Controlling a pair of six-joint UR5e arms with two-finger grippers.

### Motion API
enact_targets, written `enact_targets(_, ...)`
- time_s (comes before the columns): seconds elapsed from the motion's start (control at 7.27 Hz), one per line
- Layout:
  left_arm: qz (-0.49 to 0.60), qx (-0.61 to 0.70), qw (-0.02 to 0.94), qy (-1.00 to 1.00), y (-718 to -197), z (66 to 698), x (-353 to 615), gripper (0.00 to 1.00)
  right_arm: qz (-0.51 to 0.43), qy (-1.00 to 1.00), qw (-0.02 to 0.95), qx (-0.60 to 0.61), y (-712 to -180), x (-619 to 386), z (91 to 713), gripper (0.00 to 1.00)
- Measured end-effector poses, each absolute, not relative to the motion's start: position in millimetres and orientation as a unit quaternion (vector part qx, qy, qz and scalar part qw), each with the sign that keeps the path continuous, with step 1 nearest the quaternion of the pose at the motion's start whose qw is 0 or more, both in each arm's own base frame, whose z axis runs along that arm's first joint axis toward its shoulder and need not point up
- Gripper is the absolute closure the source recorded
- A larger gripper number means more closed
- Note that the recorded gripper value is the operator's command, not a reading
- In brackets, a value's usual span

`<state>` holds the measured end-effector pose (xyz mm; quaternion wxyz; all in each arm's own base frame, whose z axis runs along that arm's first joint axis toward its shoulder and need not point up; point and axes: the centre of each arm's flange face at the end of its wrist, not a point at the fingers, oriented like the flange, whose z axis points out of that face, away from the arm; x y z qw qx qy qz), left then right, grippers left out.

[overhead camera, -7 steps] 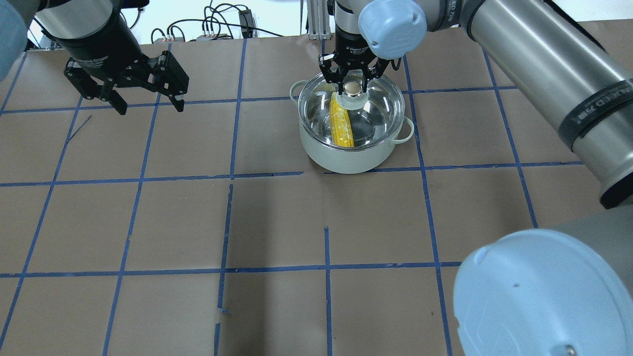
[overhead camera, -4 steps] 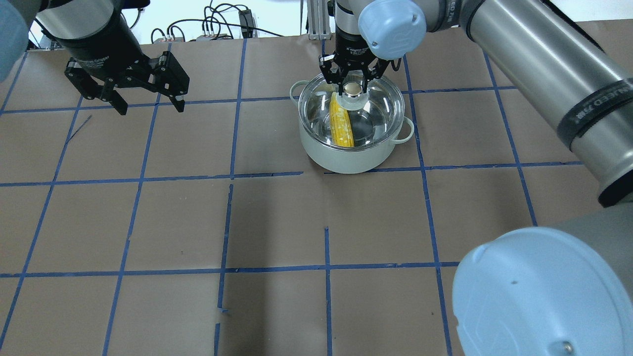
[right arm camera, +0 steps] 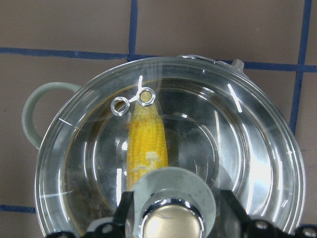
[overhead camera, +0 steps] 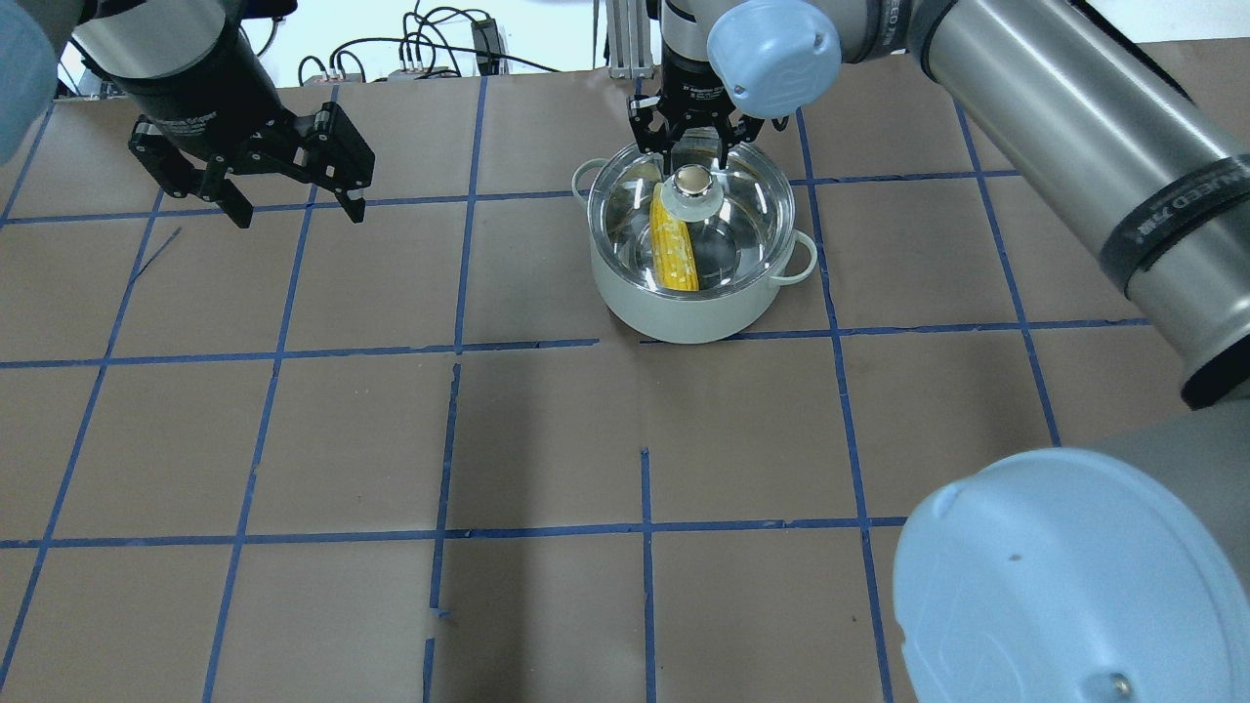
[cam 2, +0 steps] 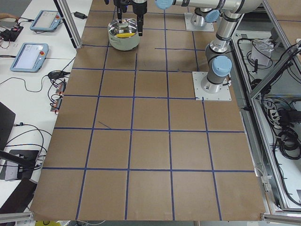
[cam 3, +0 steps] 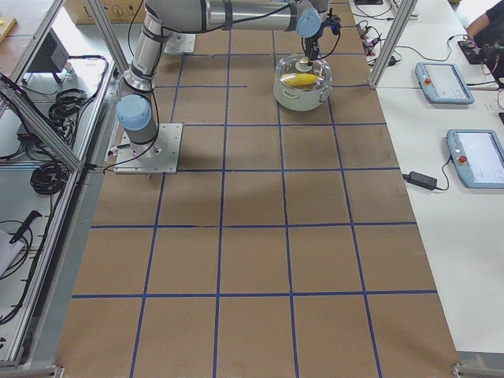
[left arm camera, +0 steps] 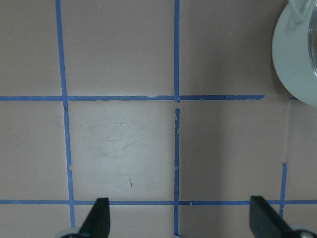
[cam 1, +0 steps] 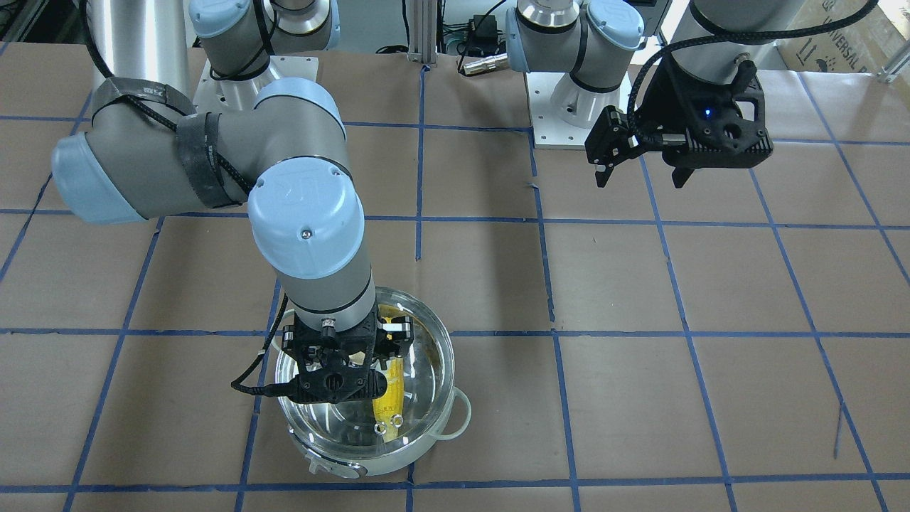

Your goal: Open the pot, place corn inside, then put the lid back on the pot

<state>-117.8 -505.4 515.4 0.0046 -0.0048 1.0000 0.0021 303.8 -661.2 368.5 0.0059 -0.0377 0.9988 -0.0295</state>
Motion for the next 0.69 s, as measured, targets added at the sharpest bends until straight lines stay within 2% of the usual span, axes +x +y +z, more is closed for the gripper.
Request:
enact_targets(0.14,0.002,-0.005,0.005,1.0,-505.4,515.4,-117.8,0.0,-0.032,0.999,0.006,-0.037,-661.4,303.6,370.1,0.27)
enact_targets(0.28,0.002,-0.005,0.004,1.0,-505.4,515.4,-117.9,0.0,-0.037,0.999,0.005,-0.035,-661.9,299.5,377.6,0.11)
enact_targets(0.41,0.002,-0.005,0.004,1.0,-505.4,515.4,-117.9,0.0,-0.045,0.999,0.006,-0.028,-661.4,286.5,395.6,0.0)
enact_targets(0.69,0.002,-0.005,0.004,1.0,-505.4,515.4,-117.9,0.0,-0.054,0.999,0.006,0.003,-646.8,229.9,456.9,0.0)
